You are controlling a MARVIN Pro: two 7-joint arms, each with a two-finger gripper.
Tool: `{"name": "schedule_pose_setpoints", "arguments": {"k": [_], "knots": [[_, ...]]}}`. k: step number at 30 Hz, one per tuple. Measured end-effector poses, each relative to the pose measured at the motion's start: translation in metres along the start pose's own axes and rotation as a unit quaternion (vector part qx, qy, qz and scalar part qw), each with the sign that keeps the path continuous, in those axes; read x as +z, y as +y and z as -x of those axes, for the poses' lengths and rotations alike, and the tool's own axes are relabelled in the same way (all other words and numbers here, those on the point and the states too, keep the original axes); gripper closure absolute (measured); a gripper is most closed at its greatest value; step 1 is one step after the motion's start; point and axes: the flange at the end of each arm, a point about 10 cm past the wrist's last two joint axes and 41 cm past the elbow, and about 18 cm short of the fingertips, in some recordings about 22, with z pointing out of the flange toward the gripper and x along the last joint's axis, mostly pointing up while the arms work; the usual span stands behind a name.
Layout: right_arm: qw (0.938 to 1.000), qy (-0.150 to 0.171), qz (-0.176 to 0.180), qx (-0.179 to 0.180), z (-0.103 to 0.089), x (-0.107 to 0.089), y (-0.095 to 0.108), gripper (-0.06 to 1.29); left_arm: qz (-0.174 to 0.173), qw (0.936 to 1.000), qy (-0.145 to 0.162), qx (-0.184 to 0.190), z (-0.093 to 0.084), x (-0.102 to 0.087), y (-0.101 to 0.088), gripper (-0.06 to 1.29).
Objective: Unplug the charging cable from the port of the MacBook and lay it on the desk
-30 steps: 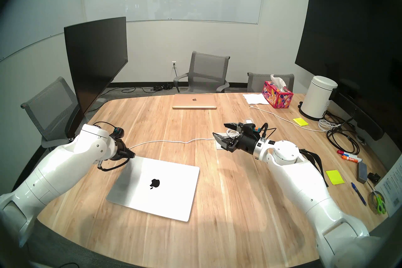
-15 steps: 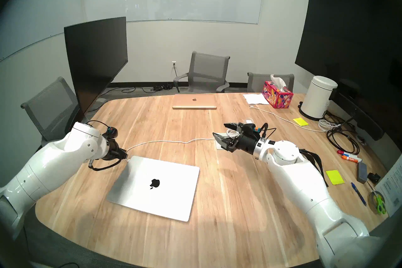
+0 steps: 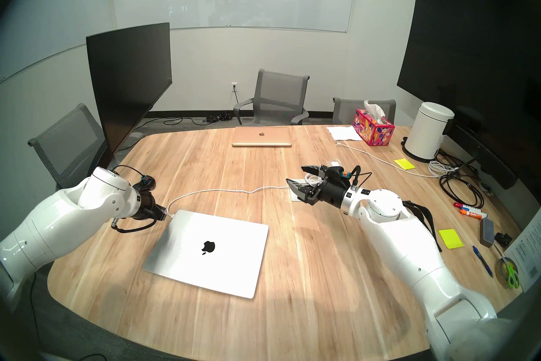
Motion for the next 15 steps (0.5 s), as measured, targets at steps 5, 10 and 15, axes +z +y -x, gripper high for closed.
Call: {"name": "schedule_pose_setpoints", "arguments": {"k": [5, 10, 15], "knots": [[1.0, 0.0, 0.0, 0.0, 0.0, 0.0, 0.0, 0.01, 0.011, 0.9996, 0.022, 0.012, -0.005, -0.01, -0.013, 0.62], [1.0, 0.0, 0.0, 0.0, 0.0, 0.0, 0.0, 0.01, 0.012, 0.9984, 0.035, 0.044, -0.007, -0.019, -0.026, 0.81], [1.0, 0.0, 0.0, 0.0, 0.0, 0.0, 0.0, 0.01, 0.019, 0.9957, 0.039, 0.082, -0.002, -0.02, -0.034, 0.81]]}}
